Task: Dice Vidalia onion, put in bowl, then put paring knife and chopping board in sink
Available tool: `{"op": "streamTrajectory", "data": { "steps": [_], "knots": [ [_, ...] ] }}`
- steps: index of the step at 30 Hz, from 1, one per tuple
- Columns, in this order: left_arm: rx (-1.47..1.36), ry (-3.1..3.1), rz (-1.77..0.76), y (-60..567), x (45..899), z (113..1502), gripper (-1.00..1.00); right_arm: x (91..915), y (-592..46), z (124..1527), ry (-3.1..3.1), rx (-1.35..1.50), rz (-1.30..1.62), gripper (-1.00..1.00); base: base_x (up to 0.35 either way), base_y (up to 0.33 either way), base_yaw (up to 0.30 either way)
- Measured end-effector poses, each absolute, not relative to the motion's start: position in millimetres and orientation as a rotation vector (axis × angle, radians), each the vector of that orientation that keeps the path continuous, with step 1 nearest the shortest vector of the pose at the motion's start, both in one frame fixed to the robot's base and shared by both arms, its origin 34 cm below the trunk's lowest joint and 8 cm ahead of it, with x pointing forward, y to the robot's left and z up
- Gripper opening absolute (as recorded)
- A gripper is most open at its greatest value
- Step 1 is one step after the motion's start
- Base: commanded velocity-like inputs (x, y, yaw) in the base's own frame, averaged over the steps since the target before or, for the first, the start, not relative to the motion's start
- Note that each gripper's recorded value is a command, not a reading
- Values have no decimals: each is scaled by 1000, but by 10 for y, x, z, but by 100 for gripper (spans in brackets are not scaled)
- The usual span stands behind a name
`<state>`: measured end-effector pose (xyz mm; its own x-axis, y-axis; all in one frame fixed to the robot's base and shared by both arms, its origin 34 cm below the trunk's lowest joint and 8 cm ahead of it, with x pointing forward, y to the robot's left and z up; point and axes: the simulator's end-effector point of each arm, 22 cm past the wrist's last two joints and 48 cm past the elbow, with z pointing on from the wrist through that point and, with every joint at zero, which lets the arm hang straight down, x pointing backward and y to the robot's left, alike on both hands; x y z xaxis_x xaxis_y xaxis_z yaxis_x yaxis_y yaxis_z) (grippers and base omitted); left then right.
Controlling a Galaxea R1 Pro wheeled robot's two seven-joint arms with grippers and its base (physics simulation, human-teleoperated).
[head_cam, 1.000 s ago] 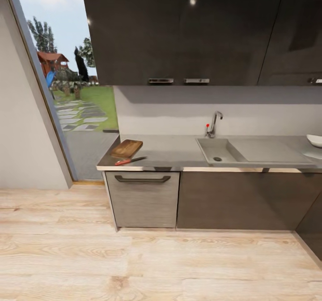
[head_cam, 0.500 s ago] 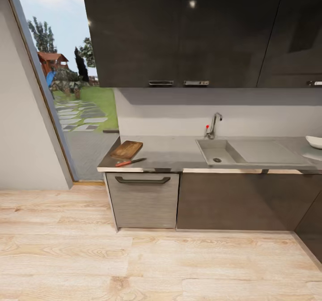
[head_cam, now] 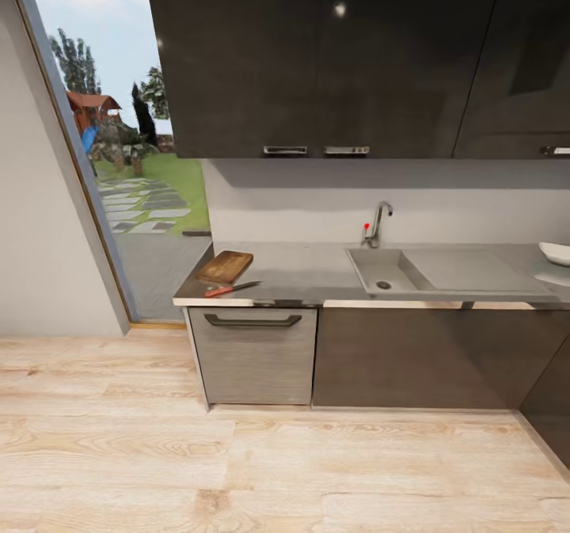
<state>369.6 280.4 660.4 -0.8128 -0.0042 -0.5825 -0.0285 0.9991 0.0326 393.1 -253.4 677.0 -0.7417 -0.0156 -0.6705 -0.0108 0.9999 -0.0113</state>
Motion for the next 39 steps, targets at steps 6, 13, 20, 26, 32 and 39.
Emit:
{"op": "streamTrajectory", "data": {
  "steps": [6,13,20,26,32,39],
  "knots": [
    [-23,2521,51,2796,3669,6651,100,3908,-2534,6820,2407,-18,-9,100,0,0,0],
    [-24,2522,51,2792,3643,6706,100,3881,-2533,6875,2407,-18,-8,100,0,0,0],
    [-22,2518,50,2788,3648,6729,100,3872,-2533,6888,2408,-18,-8,100,0,0,0],
    [-21,2513,51,2794,3663,6739,100,3871,-2533,6888,2409,-18,-8,100,0,0,0],
    [-22,2510,53,2806,3656,6783,100,3847,-2533,6921,2410,-18,-8,100,0,0,0],
    [-23,2511,52,2803,3627,6830,100,3779,-2533,6943,2420,-18,-8,100,0,0,0]
  ]
}}
